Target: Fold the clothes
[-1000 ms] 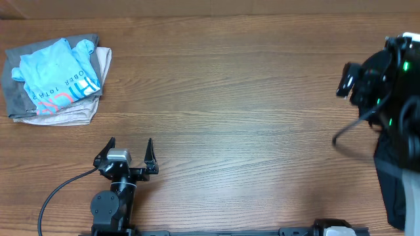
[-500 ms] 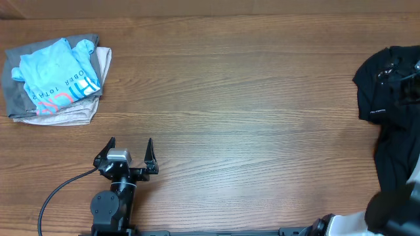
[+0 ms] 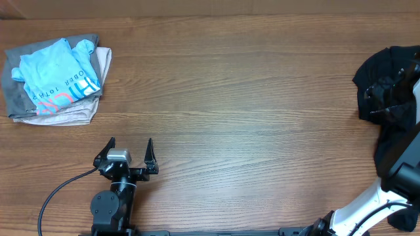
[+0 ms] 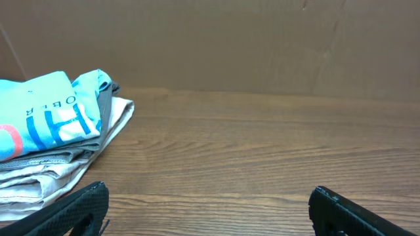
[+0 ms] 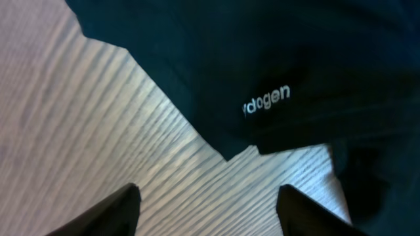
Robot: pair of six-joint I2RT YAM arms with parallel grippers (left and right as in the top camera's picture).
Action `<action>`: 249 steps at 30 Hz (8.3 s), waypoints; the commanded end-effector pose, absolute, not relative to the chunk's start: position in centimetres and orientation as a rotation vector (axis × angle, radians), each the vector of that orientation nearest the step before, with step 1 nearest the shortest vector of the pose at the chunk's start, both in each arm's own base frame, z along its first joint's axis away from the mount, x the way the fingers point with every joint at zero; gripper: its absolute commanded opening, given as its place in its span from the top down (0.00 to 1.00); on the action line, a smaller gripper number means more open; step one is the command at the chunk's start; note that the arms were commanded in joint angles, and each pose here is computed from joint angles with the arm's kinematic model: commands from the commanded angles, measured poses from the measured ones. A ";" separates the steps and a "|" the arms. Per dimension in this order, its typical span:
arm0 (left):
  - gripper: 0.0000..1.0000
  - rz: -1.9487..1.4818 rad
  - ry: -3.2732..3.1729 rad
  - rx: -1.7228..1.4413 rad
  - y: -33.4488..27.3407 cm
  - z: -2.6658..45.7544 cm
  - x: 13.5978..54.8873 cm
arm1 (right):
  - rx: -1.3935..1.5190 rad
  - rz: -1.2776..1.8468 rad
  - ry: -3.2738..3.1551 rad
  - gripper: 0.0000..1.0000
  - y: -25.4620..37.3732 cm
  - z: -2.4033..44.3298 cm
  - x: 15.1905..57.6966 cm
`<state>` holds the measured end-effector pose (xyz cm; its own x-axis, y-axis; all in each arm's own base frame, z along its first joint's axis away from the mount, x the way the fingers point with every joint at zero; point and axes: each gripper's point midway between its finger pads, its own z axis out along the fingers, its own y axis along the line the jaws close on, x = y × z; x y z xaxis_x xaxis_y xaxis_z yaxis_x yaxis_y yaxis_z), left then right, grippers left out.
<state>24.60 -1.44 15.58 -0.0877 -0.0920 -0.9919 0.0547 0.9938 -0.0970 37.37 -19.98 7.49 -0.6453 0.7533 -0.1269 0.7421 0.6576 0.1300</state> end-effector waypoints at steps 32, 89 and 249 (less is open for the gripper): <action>0.00 -0.112 1.648 -0.003 -1.6 15.6 24.6 | 1.489 0.187 2.530 0.48 -23.1 2.7 36.7; 0.00 -0.112 1.648 -0.003 -1.6 15.6 24.6 | 1.066 0.609 2.266 0.96 -18.2 22.3 40.7; 0.00 -0.112 1.647 -0.003 -1.6 15.6 24.6 | 0.577 0.639 2.890 0.91 21.0 -0.1 38.5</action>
